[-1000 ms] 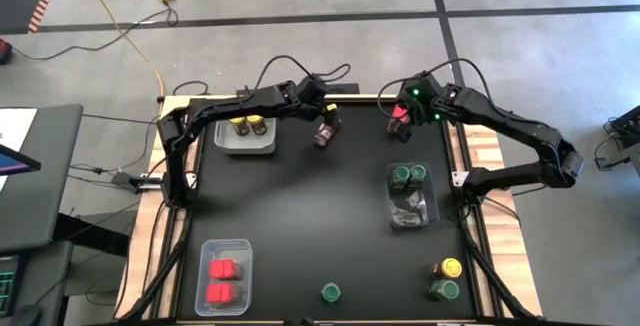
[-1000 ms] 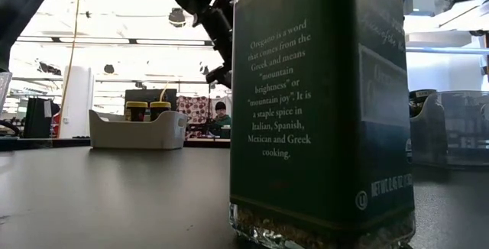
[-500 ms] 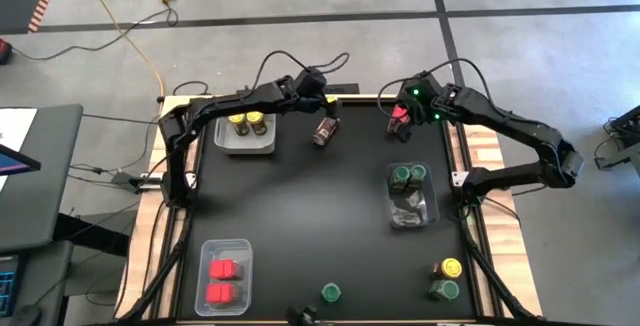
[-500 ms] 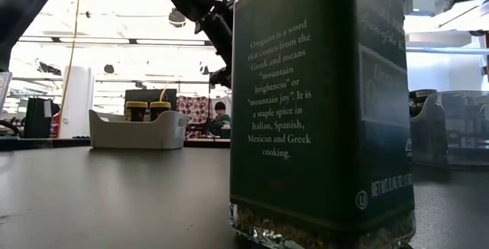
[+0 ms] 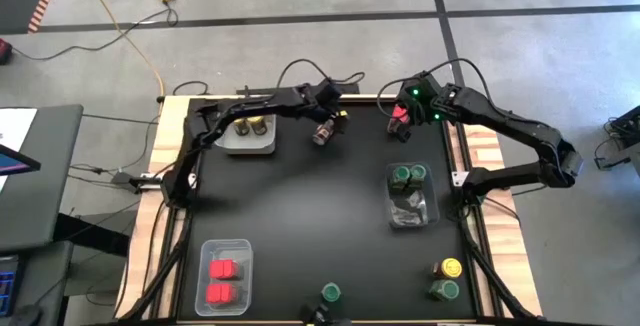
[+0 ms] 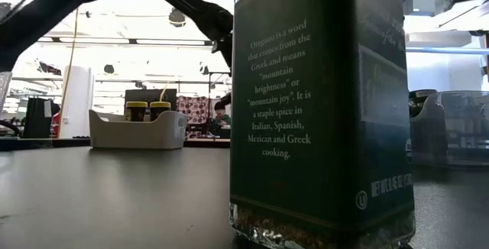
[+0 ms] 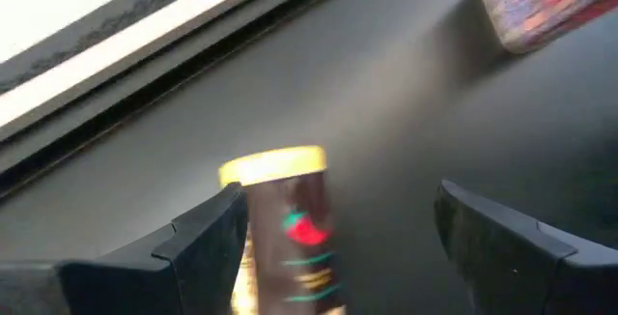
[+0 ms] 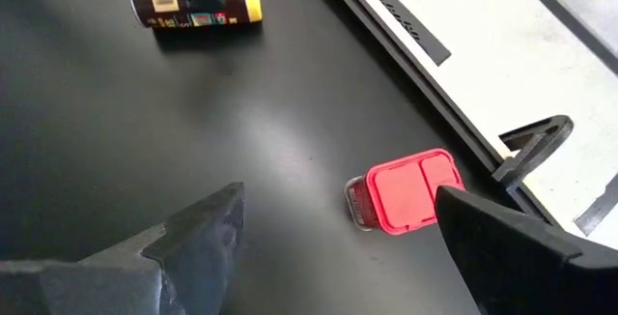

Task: Sort spices by type
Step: Put the top yellow seasoning bottle into the gray bin

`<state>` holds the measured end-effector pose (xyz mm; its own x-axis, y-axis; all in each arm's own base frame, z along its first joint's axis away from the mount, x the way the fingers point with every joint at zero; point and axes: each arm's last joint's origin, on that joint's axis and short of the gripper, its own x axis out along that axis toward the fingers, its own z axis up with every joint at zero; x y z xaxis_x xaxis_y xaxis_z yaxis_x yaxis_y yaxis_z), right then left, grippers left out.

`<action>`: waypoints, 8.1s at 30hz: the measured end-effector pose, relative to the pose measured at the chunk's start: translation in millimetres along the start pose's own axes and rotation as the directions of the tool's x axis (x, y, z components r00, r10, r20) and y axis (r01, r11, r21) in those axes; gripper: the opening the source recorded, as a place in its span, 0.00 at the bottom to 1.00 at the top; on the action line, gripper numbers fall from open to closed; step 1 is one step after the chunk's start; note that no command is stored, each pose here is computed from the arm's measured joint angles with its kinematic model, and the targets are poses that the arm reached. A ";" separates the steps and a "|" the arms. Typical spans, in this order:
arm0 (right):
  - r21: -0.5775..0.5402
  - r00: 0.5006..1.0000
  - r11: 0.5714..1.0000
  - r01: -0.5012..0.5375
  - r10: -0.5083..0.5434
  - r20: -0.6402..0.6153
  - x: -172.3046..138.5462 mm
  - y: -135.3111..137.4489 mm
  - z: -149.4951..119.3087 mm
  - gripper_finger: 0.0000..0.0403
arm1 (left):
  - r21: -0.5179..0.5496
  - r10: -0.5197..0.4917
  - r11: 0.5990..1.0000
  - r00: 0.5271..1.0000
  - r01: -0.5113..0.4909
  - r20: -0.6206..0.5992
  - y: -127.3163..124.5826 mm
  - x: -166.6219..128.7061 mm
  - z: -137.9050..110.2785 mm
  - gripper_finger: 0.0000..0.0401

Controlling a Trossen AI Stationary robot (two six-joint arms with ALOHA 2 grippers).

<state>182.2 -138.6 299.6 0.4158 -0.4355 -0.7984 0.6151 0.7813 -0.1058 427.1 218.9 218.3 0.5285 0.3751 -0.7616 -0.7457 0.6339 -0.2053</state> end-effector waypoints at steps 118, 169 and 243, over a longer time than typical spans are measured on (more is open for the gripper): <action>-0.362 0.401 0.716 -0.597 0.657 0.638 65.0 116.7 164.0 0.90 | 0.395 -0.547 0.800 0.280 0.452 0.789 52.6 -233.9 -79.9 0.42; -0.316 0.387 0.705 -0.635 0.644 0.659 44.8 127.1 163.5 0.86 | 0.417 -0.575 0.774 0.255 0.476 0.777 30.9 -235.0 -69.1 0.42; -0.313 0.792 0.788 -0.529 0.592 0.152 75.0 139.9 107.3 0.53 | 0.353 -0.394 0.904 0.792 0.241 0.467 50.3 -318.1 -25.9 0.61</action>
<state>371.3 -110.0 288.5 0.7949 0.0498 -0.6047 0.0549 0.9866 0.1534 211.0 114.0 434.4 0.9016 0.3632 -0.2349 -0.4032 0.9023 -0.1524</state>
